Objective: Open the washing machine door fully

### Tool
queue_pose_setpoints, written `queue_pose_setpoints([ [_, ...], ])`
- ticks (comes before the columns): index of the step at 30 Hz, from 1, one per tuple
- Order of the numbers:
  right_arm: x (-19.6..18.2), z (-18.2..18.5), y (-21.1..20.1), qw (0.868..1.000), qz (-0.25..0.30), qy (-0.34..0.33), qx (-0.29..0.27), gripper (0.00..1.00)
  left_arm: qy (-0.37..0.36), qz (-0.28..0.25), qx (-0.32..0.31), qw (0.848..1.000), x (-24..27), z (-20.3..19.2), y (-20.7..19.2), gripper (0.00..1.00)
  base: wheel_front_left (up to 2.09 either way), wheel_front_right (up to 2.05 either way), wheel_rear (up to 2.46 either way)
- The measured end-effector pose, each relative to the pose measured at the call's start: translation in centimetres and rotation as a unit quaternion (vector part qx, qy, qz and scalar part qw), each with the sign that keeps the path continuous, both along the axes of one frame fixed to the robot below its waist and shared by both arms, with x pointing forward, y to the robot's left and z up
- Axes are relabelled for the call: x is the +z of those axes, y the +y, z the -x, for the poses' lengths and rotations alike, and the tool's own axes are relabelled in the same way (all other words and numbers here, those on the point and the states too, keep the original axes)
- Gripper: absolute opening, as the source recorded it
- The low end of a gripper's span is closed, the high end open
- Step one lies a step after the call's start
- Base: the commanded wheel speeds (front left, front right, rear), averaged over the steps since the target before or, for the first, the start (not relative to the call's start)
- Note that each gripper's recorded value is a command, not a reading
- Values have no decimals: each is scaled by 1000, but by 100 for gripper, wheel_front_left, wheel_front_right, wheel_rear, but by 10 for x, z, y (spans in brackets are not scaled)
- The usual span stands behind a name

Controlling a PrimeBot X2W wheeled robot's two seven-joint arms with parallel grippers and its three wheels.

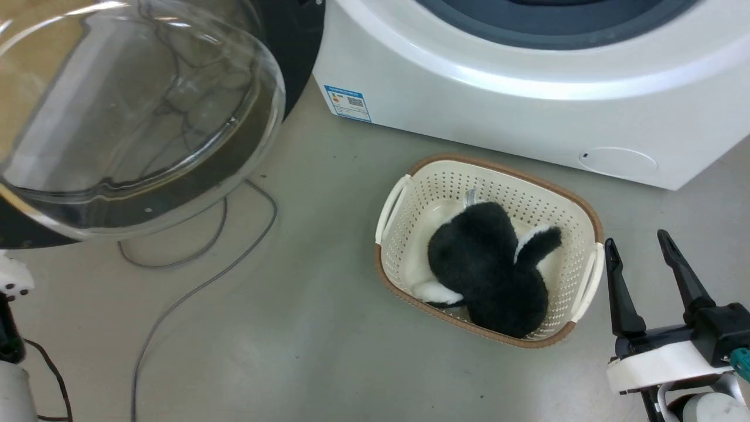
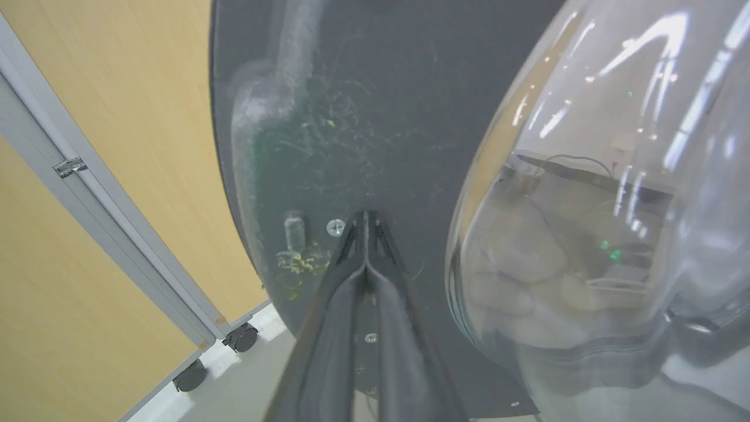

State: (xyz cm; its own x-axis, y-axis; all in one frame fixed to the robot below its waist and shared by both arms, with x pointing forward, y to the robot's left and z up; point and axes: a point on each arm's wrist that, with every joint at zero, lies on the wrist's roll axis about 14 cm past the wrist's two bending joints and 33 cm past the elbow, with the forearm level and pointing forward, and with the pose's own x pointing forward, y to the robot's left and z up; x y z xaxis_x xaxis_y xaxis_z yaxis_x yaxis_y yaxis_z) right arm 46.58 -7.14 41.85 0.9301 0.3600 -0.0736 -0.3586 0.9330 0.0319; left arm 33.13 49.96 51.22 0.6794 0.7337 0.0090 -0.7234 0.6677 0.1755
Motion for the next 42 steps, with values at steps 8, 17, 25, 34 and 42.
queue_pose_setpoints([
  [8, -4, 0, -10, 1000, 5, 4, -12, 100, 19, 16, 24, 999, -14, -3, 12, 0, 0, 0, 0],
  [17, 15, -1, -15, 1000, 4, -18, -21, 100, -3, 2, 4, 1000, 6, -7, 8, 0, 0, 0, 0],
  [25, 53, 12, -15, 998, -1, -55, -23, 100, -41, -39, -43, 997, 46, 3, -10, 0, 0, 0, 0],
  [34, 87, 42, -21, 996, -22, -82, -27, 100, -102, -71, -89, 988, 84, 35, -40, 0, 0, 0, 0],
  [42, 113, 63, -35, 992, -27, -112, -44, 100, -140, -67, -158, 975, 89, 40, -91, 0, 0, 0, 0],
])
